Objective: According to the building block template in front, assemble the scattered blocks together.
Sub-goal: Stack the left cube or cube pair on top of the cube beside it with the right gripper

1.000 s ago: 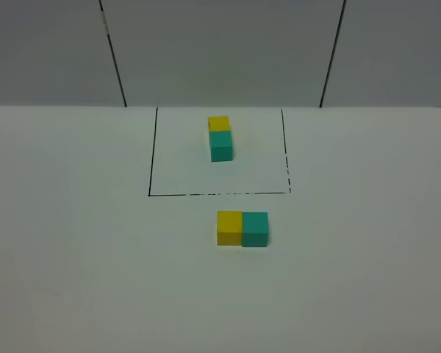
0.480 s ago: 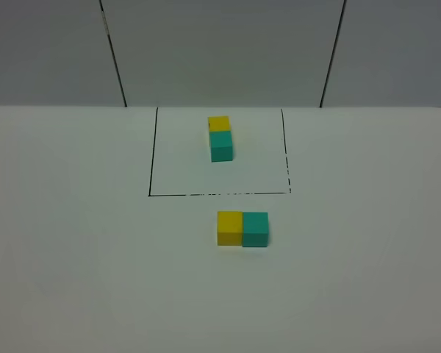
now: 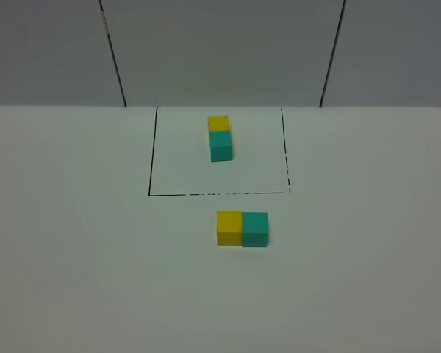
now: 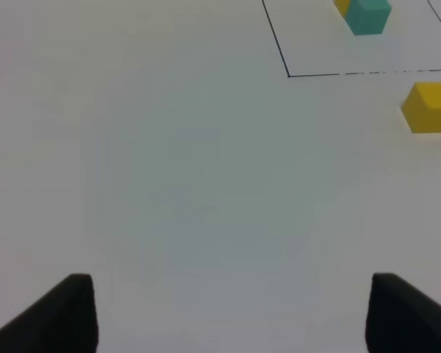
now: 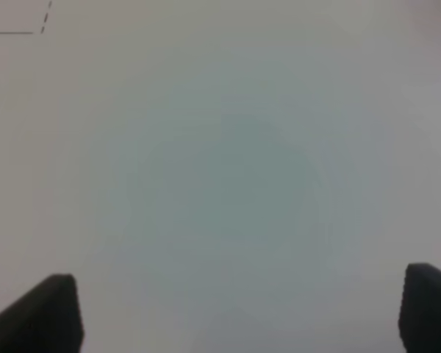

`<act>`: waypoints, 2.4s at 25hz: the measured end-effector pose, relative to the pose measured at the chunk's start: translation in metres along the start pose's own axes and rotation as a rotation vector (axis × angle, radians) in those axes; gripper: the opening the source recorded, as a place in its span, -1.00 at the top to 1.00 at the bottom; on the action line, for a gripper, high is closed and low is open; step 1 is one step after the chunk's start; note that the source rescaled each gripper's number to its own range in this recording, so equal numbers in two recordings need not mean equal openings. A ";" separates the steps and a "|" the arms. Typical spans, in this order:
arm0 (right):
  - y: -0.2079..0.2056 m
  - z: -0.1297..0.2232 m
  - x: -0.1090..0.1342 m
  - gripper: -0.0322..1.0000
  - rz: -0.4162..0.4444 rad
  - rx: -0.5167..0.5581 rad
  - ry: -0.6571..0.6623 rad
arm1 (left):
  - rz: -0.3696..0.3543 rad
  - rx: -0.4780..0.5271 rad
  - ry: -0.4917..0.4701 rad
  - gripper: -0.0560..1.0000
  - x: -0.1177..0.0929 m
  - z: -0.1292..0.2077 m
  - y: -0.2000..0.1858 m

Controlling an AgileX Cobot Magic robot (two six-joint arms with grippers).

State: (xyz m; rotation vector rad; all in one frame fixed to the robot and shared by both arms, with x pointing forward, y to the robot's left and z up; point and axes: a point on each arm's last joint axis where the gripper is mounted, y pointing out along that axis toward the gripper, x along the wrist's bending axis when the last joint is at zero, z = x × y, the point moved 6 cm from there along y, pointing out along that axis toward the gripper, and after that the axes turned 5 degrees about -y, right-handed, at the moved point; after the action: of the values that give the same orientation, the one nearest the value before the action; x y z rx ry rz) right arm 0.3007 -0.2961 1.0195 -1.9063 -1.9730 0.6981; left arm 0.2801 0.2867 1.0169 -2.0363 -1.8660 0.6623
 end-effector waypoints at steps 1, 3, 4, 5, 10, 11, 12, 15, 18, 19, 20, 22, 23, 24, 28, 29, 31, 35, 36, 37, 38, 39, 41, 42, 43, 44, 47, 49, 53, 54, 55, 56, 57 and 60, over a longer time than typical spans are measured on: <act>0.000 0.000 0.000 -0.57 -0.006 -0.003 -0.005 | 0.000 0.000 0.000 -0.75 0.000 0.000 0.000; 0.000 -0.001 0.000 -0.57 -0.008 -0.008 -0.009 | 0.000 0.000 0.000 -0.75 0.000 0.000 0.000; 0.000 -0.001 0.000 -0.57 -0.008 -0.008 -0.009 | 0.000 0.000 0.000 -0.75 0.000 0.000 0.000; 0.000 -0.001 0.000 -0.57 -0.008 -0.009 -0.010 | 0.000 0.000 0.000 -0.75 0.000 0.000 0.000; -0.005 0.001 0.001 -0.57 0.000 -0.052 -0.011 | 0.000 0.000 0.001 -0.75 0.000 0.000 0.000; -0.005 0.001 0.001 -0.57 0.000 -0.053 -0.011 | 0.000 0.000 0.001 -0.75 0.000 0.000 0.000; -0.005 0.001 0.000 -0.57 0.001 -0.053 -0.012 | 0.000 0.000 0.001 -0.75 0.000 0.000 0.000; -0.005 0.001 0.000 -0.57 0.001 -0.053 -0.012 | 0.000 0.000 0.001 -0.75 0.000 0.000 0.000; -0.005 0.001 0.000 -0.57 0.003 -0.052 -0.013 | 0.000 0.000 0.001 -0.75 0.000 0.000 0.000; -0.005 0.001 0.000 -0.57 0.004 -0.052 -0.013 | 0.000 0.000 0.001 -0.75 0.000 0.000 0.000; -0.005 0.001 0.000 -0.57 0.004 -0.052 -0.013 | 0.000 0.000 0.001 -0.75 0.000 0.000 0.000; -0.005 0.001 0.000 -0.57 0.006 -0.052 -0.010 | 0.000 0.000 0.001 -0.75 0.000 0.000 0.000; -0.005 0.001 0.000 -0.57 0.007 -0.054 -0.006 | 0.000 0.000 0.001 -0.75 0.000 0.000 0.000; -0.005 0.000 -0.001 -0.57 0.006 -0.051 0.001 | 0.000 0.000 0.001 -0.75 0.000 0.000 0.000; 0.000 -0.023 -0.004 -0.60 -0.003 0.014 0.016 | 0.000 0.000 0.001 -0.75 0.000 0.000 0.000; 0.005 -0.031 -0.006 -0.61 -0.009 0.053 0.006 | 0.000 0.000 0.001 -0.75 0.000 0.000 0.000; 0.023 -0.048 -0.007 -0.65 -0.035 0.134 -0.040 | 0.000 0.000 0.001 -0.75 0.000 0.000 0.000; 0.081 -0.075 -0.004 -0.67 -0.163 0.325 -0.266 | 0.000 0.000 0.001 -0.75 0.000 0.000 0.000; 0.098 -0.079 0.001 -0.68 -0.218 0.367 -0.349 | 0.000 0.000 0.001 -0.75 0.000 0.000 0.000; 0.115 -0.081 0.008 -0.68 -0.279 0.407 -0.434 | 0.000 0.000 0.001 -0.75 0.000 0.000 0.000; 0.129 -0.086 0.015 -0.68 -0.327 0.423 -0.521 | 0.000 0.000 0.001 -0.75 0.000 0.000 0.000; 0.145 -0.089 0.022 -0.68 -0.372 0.449 -0.585 | 0.000 0.000 0.001 -0.75 0.000 0.000 0.000; 0.173 -0.095 0.041 -0.68 -0.440 0.480 -0.729 | 0.000 0.000 0.001 -0.75 0.000 0.000 0.000; 0.187 -0.099 0.051 -0.68 -0.458 0.491 -0.796 | 0.000 0.000 0.001 -0.75 0.000 0.000 0.000; 0.201 -0.101 0.059 -0.68 -0.471 0.503 -0.859 | 0.000 0.000 0.001 -0.75 0.000 0.000 0.000; 0.216 -0.103 0.069 -0.68 -0.478 0.510 -0.933 | 0.000 0.000 0.000 -0.75 0.000 0.000 0.000; 0.254 -0.104 0.100 -0.69 -0.503 0.537 -1.111 | 0.000 0.000 0.000 -0.75 0.000 0.000 0.000; 0.274 -0.102 0.124 -0.69 -0.541 0.549 -1.195 | 0.000 0.000 0.000 -0.75 0.000 0.000 0.000; 0.304 -0.104 0.172 -0.69 -0.646 0.537 -1.274 | 0.000 0.000 0.000 -0.75 0.000 0.000 0.000; 0.310 -0.106 0.184 -0.69 -0.669 0.521 -1.281 | 0.000 0.000 0.000 -0.75 0.000 0.000 0.000; 0.313 -0.108 0.194 -0.69 -0.692 0.507 -1.279 | 0.000 0.000 0.000 -0.75 0.000 0.000 0.000; 0.317 -0.111 0.204 -0.69 -0.707 0.488 -1.278 | 0.000 0.000 0.000 -0.75 0.000 0.000 0.000; 0.320 -0.114 0.211 -0.69 -0.715 0.474 -1.278 | 0.000 0.000 0.000 -0.75 0.000 0.000 0.000; 0.324 -0.115 0.230 -0.69 -0.740 0.450 -1.281 | 0.000 0.000 0.000 -0.75 0.000 0.000 0.000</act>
State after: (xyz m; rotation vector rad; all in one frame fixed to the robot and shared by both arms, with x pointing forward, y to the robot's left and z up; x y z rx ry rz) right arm 0.6194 -0.0545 0.9151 -0.2423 -2.4860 2.1311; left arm 0.2801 0.2867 1.0169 -2.0363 -1.8659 0.6621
